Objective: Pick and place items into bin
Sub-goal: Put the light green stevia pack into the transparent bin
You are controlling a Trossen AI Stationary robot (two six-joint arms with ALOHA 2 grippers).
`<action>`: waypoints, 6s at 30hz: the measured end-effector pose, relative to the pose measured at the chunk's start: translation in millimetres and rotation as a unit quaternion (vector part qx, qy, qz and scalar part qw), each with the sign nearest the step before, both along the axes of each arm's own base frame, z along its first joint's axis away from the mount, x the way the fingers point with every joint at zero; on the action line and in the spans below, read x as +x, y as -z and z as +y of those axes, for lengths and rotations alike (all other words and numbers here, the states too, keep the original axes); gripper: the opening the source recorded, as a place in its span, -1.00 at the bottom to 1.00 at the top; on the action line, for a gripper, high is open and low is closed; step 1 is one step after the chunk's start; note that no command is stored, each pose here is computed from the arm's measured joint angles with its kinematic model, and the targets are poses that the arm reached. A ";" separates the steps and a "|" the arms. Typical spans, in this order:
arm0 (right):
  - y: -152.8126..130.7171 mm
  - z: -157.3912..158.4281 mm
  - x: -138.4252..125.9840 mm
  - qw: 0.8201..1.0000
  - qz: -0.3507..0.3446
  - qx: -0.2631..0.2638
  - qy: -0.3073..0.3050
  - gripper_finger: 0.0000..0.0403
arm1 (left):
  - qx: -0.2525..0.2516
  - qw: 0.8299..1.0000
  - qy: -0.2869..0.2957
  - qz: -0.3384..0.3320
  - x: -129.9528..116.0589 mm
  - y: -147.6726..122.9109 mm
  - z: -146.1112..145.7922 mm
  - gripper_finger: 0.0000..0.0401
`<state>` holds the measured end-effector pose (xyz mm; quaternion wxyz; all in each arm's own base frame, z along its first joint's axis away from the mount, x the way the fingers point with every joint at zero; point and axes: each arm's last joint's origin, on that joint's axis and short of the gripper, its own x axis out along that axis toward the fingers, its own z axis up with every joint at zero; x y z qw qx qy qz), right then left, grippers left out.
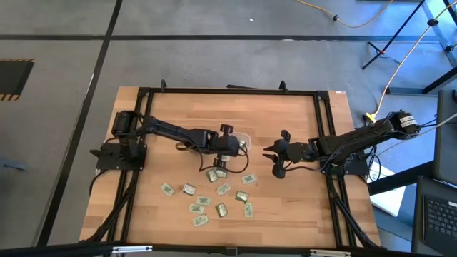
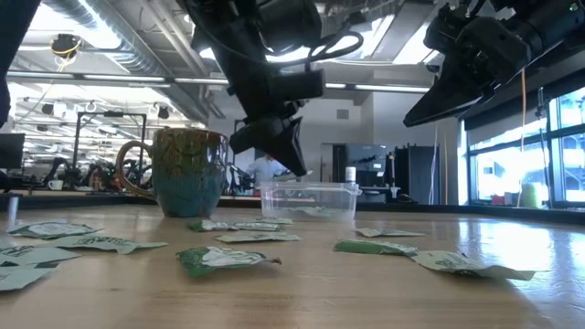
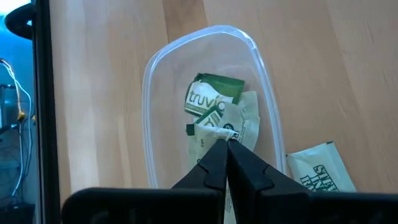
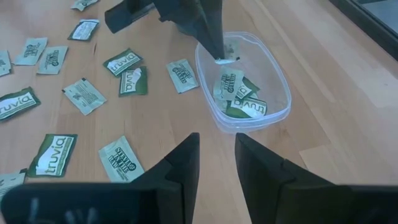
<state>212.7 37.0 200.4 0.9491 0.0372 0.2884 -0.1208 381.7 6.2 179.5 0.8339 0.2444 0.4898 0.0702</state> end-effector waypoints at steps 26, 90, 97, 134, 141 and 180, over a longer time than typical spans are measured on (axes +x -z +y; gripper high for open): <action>0.1 0.0 -0.1 1.000 0.001 0.000 0.000 -0.47 | 0.003 0.998 0.045 0.039 -4.4 -0.3 -7.8 -0.77; 0.6 -0.3 -0.4 1.000 0.003 0.000 0.001 -0.47 | 0.070 0.932 0.294 0.199 -6.5 37.0 -23.1 -0.69; 0.6 -0.3 -0.4 1.000 0.003 0.000 0.001 -0.47 | 0.096 0.927 0.288 0.222 -3.7 51.3 -27.7 -0.71; -0.1 -0.1 0.1 1.000 -0.002 0.003 0.002 -0.47 | 0.017 0.937 0.323 0.131 1.3 51.4 -77.7 -0.71; -0.1 5.3 4.0 0.999 -0.012 0.027 -0.036 -0.47 | 0.007 0.939 0.321 0.124 1.9 51.4 -79.1 -0.71; 99.1 37.2 102.2 0.995 0.018 0.016 -0.100 -0.48 | 0.057 0.942 0.314 0.107 5.6 50.2 -83.8 -0.71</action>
